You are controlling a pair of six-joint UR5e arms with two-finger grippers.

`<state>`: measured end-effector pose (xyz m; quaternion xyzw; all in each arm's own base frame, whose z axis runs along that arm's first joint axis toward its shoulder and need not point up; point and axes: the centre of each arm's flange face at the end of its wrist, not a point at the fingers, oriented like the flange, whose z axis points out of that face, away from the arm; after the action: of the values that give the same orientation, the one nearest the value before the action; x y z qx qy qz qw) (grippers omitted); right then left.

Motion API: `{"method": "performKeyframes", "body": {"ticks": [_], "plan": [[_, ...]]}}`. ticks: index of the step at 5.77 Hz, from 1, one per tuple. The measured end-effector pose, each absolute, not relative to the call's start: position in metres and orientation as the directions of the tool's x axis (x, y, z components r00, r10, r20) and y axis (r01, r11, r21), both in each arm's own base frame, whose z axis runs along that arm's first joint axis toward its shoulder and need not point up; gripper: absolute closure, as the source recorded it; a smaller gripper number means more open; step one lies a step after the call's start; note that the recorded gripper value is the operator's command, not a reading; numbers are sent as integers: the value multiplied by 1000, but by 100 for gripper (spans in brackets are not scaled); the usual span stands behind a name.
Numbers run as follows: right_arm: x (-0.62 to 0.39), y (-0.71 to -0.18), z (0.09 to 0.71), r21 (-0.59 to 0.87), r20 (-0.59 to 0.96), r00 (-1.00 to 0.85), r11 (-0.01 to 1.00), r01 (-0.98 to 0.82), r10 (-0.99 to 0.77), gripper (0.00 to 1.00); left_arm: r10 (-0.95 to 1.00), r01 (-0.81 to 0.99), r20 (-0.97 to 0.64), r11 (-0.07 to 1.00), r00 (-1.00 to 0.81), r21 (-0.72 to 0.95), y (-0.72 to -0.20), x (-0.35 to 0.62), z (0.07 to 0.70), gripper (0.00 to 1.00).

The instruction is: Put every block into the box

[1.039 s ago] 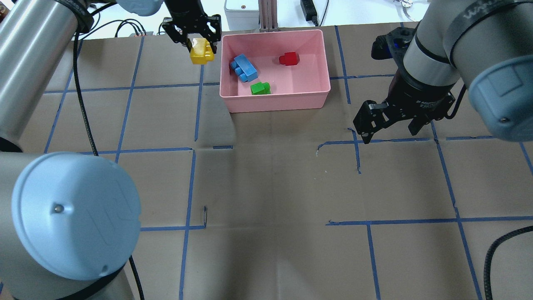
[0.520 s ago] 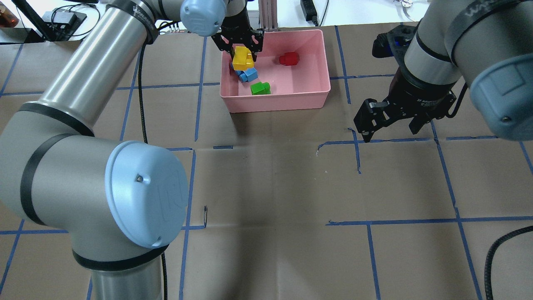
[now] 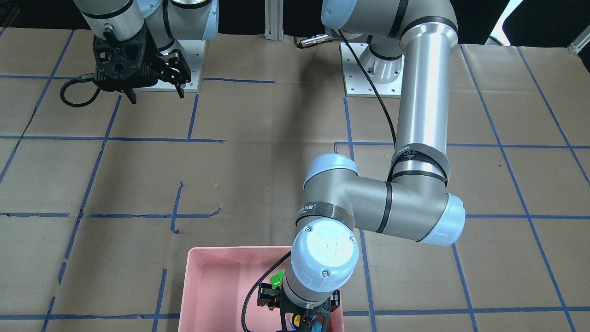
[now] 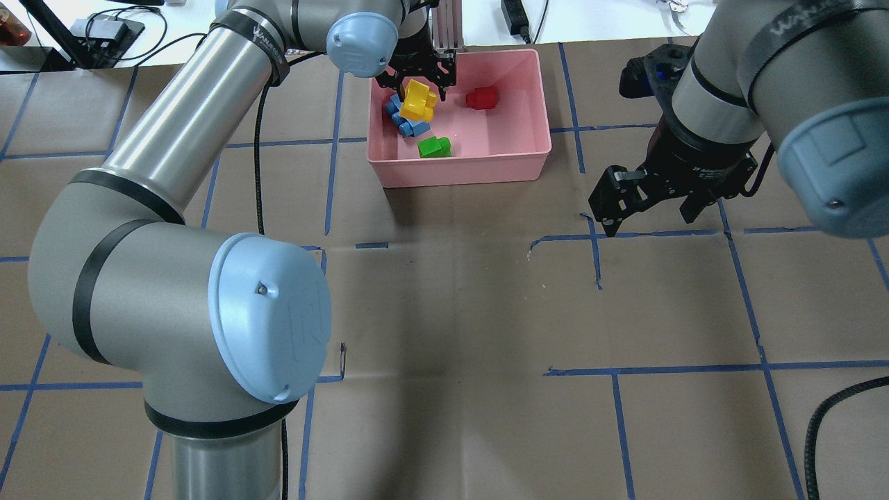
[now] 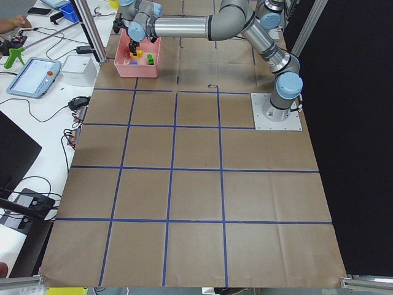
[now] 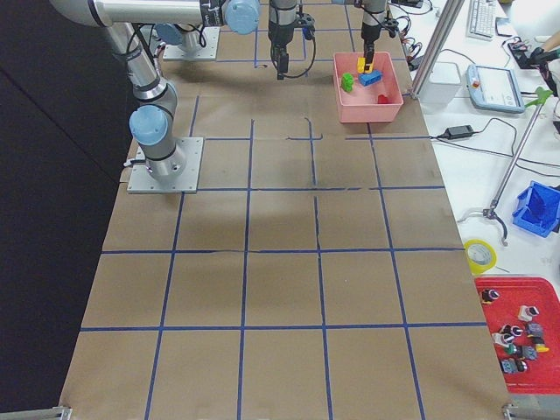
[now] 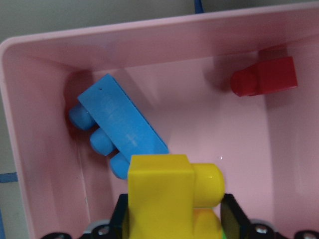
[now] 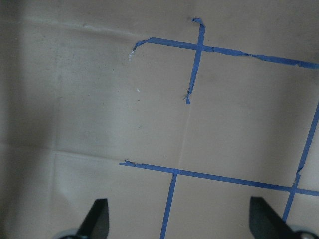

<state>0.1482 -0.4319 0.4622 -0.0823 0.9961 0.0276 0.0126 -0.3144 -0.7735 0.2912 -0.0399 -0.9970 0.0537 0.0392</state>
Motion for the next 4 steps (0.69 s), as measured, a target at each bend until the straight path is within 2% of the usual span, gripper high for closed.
{"method": "performKeyframes", "body": {"ticks": [2, 4], "plan": [[148, -433, 460, 58, -31, -986, 985, -165, -163, 0, 79, 67, 74, 985, -994, -157, -758, -306, 351, 0], [148, -436, 456, 66, -32, -986, 984, -165, -163, 0, 59, 54, 49, 995, -997, -83, -721, -258, 415, 0]]}}
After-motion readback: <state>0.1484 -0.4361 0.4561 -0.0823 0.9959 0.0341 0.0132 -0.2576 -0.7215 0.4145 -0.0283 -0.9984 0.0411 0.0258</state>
